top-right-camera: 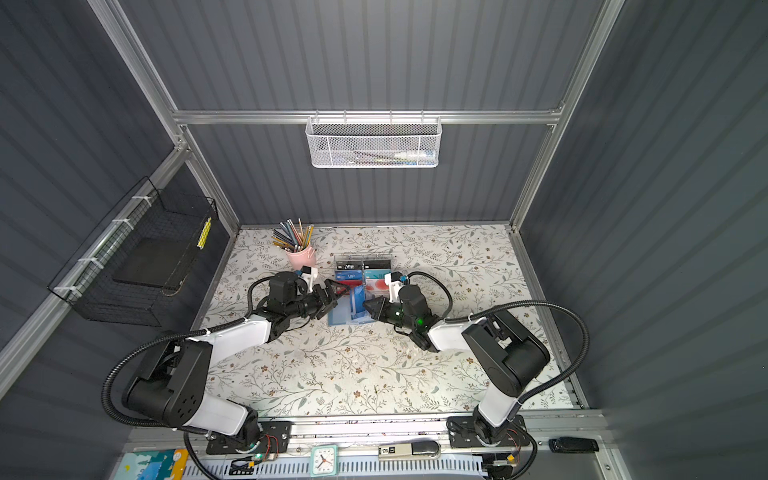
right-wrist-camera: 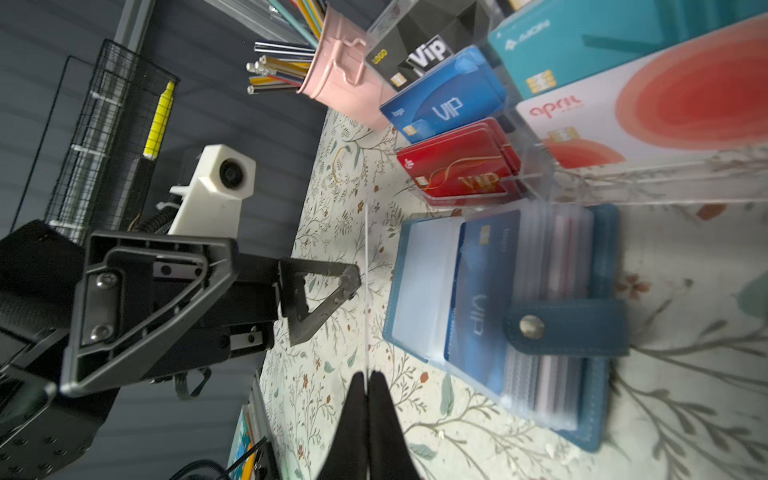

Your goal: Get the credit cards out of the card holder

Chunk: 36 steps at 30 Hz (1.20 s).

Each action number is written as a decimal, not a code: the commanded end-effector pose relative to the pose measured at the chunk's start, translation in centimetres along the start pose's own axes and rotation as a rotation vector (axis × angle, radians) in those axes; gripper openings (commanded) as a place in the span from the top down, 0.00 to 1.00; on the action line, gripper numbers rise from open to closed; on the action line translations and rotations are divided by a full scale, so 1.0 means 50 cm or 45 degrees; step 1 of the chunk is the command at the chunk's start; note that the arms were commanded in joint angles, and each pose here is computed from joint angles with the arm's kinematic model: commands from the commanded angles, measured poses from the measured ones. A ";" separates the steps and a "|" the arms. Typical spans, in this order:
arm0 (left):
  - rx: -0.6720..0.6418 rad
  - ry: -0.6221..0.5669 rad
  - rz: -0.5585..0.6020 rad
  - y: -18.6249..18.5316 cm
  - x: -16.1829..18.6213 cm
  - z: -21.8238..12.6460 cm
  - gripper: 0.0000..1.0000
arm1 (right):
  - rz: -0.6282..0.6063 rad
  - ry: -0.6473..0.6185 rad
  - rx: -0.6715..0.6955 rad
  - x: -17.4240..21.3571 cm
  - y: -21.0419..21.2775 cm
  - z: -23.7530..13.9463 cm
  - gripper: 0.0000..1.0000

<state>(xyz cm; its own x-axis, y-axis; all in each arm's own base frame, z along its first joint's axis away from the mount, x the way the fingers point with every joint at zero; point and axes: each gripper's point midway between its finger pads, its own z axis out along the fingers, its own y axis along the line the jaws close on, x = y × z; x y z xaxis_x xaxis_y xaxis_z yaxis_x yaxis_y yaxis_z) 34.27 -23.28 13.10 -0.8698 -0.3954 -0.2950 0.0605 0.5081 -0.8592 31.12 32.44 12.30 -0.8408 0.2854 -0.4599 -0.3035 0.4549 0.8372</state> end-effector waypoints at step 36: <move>0.168 0.008 0.266 -0.072 0.025 -0.009 0.49 | 0.052 0.157 -0.307 -0.011 0.072 -0.004 1.00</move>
<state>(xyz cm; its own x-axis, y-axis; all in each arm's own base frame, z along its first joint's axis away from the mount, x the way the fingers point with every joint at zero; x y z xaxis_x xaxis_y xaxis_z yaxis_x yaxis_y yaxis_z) 33.43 -24.65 16.08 -0.8268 -0.3154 -0.4658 0.2760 0.4941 -0.8244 29.88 33.39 13.92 -0.9099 0.1810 -0.3734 -0.3174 0.2761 0.9072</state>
